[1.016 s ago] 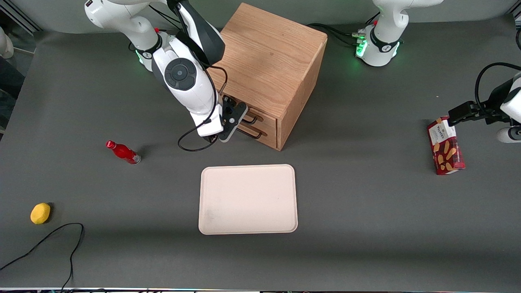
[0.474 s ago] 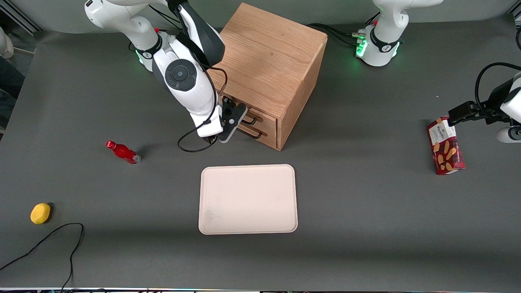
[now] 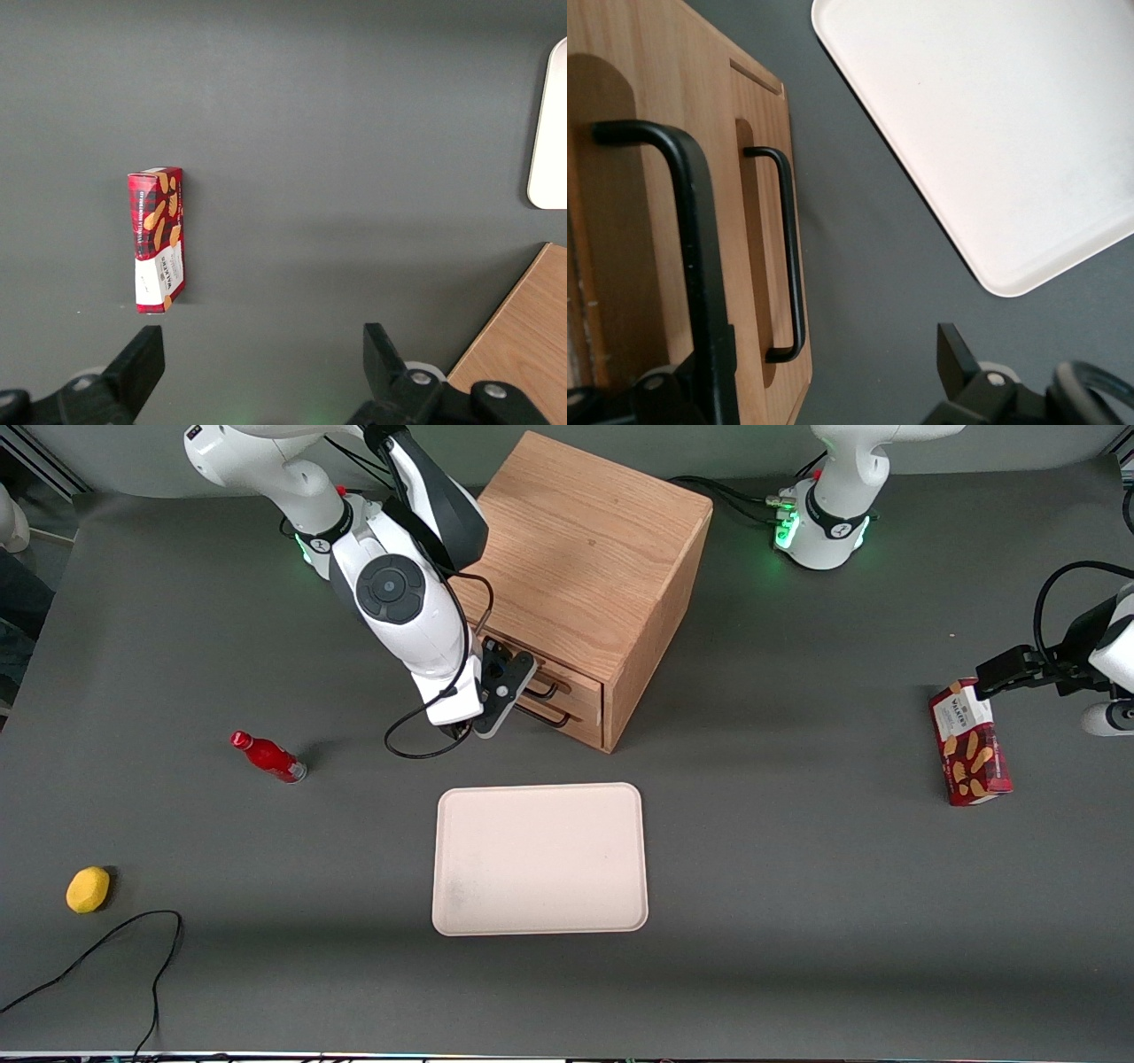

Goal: Open upper drawer
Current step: 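Lower the right gripper and hook the upper drawer's black handle, then pull the upper drawer outward by its handle with the right gripper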

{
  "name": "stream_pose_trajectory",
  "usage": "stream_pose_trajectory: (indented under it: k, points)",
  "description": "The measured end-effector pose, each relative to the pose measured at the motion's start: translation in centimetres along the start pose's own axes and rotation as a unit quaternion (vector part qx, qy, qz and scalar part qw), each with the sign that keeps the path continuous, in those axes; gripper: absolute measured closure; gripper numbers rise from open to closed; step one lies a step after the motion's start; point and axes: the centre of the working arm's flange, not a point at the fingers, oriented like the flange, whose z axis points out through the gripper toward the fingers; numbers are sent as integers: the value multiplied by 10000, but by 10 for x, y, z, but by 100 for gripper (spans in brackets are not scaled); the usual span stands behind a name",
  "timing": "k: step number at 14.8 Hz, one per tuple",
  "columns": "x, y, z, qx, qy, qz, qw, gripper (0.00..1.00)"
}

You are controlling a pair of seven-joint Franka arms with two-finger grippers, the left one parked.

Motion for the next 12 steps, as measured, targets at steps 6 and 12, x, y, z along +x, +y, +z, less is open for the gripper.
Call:
stream_pose_trajectory:
  k: [6, 12]
  points:
    - [5, 13, -1, -84, 80, -23, 9999, 0]
    - [0, 40, -8, -187, 111, 20, 9998, 0]
